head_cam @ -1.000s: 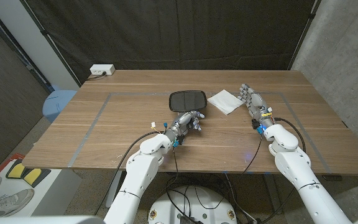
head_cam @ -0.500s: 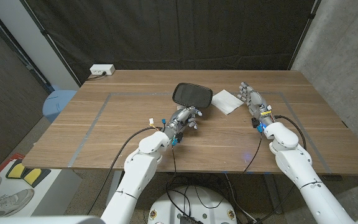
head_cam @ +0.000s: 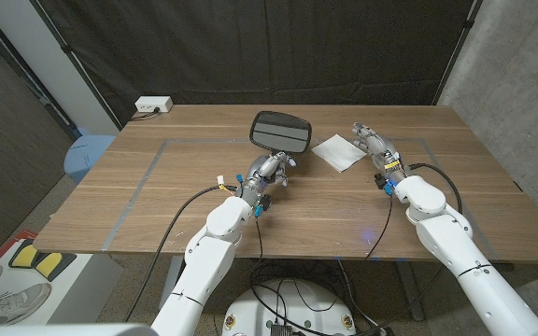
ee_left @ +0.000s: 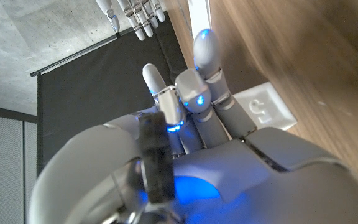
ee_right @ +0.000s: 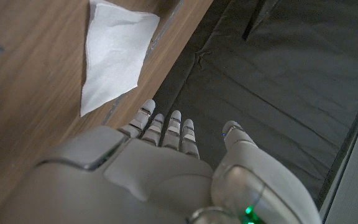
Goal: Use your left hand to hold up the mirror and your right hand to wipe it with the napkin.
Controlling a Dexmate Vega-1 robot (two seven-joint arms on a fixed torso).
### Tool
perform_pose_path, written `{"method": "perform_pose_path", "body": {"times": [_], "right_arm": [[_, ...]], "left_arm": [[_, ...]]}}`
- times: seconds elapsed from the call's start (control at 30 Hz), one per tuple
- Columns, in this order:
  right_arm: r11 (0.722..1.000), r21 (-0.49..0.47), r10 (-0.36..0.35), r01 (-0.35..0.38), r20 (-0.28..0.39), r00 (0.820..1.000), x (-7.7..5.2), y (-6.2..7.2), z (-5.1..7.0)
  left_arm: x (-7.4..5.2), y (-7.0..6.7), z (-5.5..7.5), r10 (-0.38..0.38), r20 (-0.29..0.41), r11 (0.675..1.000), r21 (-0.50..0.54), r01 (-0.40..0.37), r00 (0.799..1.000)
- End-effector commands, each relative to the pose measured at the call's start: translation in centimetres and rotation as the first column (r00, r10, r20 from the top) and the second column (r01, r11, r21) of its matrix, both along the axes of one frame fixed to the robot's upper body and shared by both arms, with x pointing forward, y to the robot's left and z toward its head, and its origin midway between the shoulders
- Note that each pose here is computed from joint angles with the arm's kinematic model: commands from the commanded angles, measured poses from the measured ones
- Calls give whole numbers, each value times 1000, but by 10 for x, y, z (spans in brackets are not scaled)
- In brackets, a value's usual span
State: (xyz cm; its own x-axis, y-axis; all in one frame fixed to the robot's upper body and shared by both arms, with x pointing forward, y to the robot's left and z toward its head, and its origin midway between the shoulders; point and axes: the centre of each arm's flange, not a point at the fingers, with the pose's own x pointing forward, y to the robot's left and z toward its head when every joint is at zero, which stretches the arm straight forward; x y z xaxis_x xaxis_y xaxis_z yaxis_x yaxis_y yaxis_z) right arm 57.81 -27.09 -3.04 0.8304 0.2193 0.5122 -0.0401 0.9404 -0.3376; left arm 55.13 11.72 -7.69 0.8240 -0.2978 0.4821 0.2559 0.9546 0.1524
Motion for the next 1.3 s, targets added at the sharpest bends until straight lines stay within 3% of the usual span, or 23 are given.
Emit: {"method": "perform_pose_path", "body": {"times": [0.03,0.3,0.47,0.7,1.3], "right_arm": [[918,-318,-221,238,89,971,-8,21,28],[798,-469,-349,378,152,925,-6,37,38],[723,-547,-396,421,172,902,-3,45,42],[631,-634,-435,447,187,881,7,56,46],[395,-799,-495,453,230,838,49,86,46]], "left_arm": [[-9,16,4,77,79,995,-66,-72,994],[-14,28,7,102,76,990,-110,-93,992],[-18,33,8,105,81,988,-125,-94,991],[-23,39,9,107,86,984,-153,-93,991],[-31,57,6,173,54,963,-220,-157,983]]}}
